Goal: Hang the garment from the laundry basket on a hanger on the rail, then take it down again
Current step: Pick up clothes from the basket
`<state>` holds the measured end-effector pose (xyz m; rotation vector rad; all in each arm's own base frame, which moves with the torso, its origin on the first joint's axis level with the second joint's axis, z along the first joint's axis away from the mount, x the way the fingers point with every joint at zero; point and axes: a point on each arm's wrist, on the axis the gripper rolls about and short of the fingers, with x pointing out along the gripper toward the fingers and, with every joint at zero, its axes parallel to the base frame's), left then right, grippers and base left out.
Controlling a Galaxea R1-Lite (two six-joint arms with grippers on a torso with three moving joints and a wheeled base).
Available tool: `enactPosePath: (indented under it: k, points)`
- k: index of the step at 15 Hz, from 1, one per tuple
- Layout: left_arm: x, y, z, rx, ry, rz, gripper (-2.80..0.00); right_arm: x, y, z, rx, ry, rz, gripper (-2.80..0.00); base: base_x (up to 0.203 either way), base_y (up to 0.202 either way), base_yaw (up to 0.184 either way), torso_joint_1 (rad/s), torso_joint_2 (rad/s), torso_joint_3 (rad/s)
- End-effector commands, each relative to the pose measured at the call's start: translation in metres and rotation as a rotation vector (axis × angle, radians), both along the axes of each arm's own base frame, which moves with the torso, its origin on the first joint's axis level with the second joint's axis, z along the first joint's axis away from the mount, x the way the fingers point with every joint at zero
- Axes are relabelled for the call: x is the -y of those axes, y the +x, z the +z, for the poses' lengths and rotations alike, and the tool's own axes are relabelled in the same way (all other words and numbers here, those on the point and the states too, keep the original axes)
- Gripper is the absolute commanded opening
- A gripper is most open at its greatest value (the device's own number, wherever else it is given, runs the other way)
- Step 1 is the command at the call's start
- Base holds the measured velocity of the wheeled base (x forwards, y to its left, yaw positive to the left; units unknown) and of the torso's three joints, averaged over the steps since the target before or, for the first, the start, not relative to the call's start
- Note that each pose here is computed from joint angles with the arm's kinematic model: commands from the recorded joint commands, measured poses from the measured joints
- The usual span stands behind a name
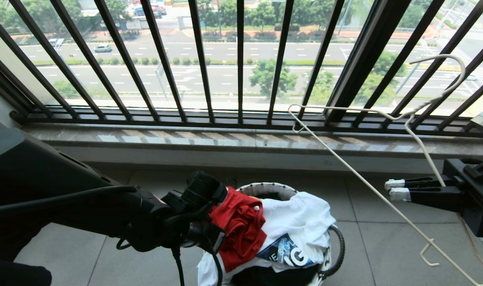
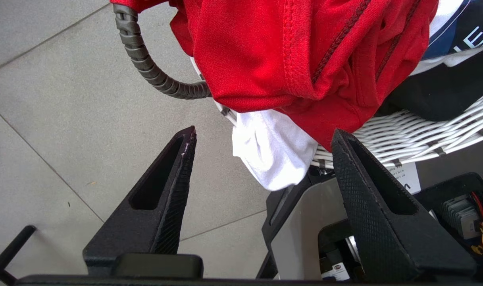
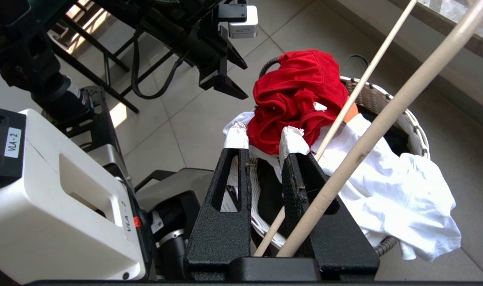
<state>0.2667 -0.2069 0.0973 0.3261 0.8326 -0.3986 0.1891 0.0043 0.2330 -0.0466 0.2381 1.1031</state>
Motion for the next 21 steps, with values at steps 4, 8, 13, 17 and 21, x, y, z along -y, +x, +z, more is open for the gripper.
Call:
enactPosePath:
  k: [4,8,13,17,21]
  points:
    - [0.011,0.008,-0.016,0.039,-0.005,0.055,0.00,0.000,-0.001,0.000,0.003,0.002,0.006,-2.80,0.000,0.000,0.000,0.000,0.00,0.000]
    - [0.010,0.009,-0.012,0.079,0.021,0.093,0.00,0.000,-0.001,0.000,0.006,0.001,0.006,-2.80,0.000,0.000,0.000,0.000,0.00,0.000]
    - [0.017,0.021,-0.025,0.164,0.007,0.131,0.00,0.000,-0.002,0.001,0.008,0.001,0.006,-2.80,0.000,0.000,0.000,0.000,0.00,0.000]
    - [0.017,0.020,-0.020,0.195,-0.009,0.140,0.00,0.000,-0.002,0.001,0.009,0.001,0.006,-2.80,0.000,0.000,0.000,0.000,0.00,0.000]
    - [0.015,0.024,-0.028,0.195,0.035,0.156,0.00,0.000,-0.002,0.001,0.009,0.001,0.006,-2.80,0.000,0.000,0.000,0.000,0.00,0.000]
